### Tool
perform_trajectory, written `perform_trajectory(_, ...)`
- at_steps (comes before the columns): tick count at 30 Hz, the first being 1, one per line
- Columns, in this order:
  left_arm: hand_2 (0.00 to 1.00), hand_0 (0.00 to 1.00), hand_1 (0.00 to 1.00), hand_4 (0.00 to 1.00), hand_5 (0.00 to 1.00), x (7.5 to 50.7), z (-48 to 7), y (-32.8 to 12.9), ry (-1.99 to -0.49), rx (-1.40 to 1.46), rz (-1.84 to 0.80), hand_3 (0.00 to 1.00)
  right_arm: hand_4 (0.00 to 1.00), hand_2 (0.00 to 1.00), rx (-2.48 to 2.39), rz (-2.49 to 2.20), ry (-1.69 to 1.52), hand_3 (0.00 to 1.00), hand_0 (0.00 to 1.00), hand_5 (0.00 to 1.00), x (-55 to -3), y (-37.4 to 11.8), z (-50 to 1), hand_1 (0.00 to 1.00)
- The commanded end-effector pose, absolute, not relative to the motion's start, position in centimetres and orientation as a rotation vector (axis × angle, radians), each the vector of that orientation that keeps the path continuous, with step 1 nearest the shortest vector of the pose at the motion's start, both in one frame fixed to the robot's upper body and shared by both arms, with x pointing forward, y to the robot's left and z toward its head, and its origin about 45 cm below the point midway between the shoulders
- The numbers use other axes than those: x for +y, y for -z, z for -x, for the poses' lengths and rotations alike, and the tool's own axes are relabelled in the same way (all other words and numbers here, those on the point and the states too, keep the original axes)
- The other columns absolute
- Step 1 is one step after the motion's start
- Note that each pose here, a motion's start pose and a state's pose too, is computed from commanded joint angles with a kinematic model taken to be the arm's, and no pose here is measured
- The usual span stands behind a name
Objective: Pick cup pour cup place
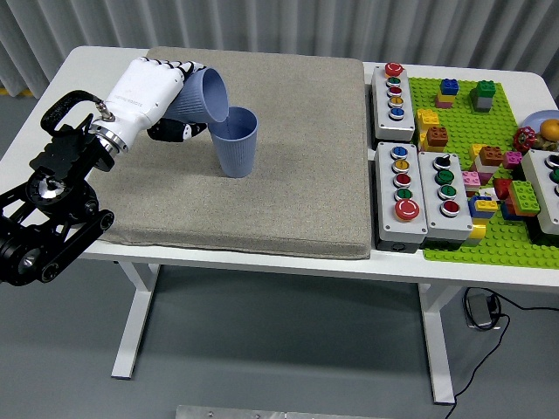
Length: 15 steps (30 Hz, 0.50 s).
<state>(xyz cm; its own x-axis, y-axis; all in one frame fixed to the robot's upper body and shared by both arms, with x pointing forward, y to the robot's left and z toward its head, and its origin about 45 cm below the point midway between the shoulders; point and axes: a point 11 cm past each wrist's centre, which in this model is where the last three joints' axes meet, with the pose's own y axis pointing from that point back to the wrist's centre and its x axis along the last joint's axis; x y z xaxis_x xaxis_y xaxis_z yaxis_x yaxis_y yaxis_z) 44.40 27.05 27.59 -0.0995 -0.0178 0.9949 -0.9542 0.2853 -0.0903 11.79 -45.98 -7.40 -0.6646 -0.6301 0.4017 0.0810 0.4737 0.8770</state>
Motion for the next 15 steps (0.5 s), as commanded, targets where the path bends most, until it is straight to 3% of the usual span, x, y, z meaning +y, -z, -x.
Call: perform_trajectory(15,0.488,0.449,0.468,0.689,0.119,26.1,-44.7,-28.8,-0.977,-1.534,-1.002,0.489,0.053,0.494,-1.999,-0.457,1.238,0.535,0.671,0.407,-46.1,7.3,-12.1,0.557)
